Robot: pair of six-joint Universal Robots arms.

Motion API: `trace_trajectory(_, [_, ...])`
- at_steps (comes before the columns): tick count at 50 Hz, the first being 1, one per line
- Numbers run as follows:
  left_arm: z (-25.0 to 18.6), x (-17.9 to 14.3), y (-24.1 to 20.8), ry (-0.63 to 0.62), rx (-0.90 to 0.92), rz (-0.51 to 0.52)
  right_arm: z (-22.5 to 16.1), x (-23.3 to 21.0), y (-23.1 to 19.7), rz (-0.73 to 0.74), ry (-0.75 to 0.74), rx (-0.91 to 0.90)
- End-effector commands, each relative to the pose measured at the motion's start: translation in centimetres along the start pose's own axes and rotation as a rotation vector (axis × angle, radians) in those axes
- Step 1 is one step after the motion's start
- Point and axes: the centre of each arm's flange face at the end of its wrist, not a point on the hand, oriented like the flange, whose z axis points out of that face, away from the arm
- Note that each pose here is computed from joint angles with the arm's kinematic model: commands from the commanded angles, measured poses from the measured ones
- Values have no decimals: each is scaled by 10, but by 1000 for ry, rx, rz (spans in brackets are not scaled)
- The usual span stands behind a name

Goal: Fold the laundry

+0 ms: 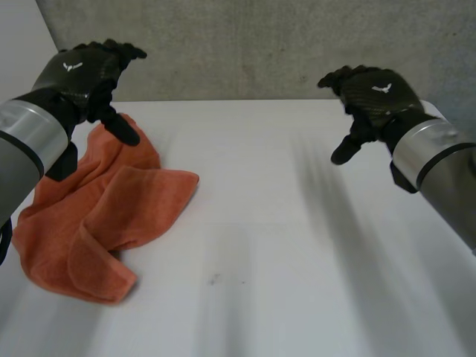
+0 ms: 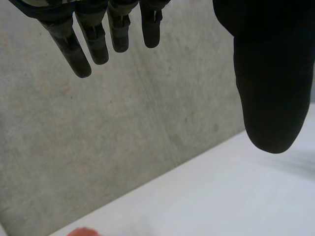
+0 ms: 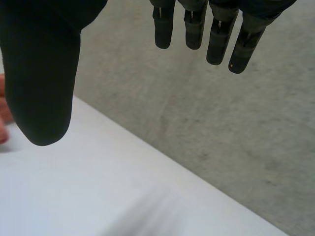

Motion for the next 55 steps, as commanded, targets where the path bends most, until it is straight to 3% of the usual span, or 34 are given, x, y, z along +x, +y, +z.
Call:
trace_trajectory(1, [-2, -30, 38, -75, -147, 189, 1, -22, 16, -77, -66, -45])
trace_trajectory(8, [-9, -63, 98, -102, -407, 369, 2, -38, 28, -139, -110, -74])
trace_trajectory(12, [-15, -70, 126, -71, -520, 414, 3, -39, 32, -146, -113, -85])
trace_trajectory(24, [-20, -74, 163, 29, -617, 384, 5, -40, 39, -145, -118, -103])
trace_trajectory(32, [-11, -67, 160, 50, -552, 399, 6, -39, 37, -145, -114, -99])
trace_trajectory(38, [8, -15, 140, 152, -355, 445, 8, -34, 36, -145, -101, -94])
trace_trajectory(46, [43, 75, 110, 264, -87, 330, 8, -24, 14, -149, -59, -32])
trace_trajectory(55, [56, 187, 120, 425, 57, 312, 17, 45, 0, -140, 170, -10])
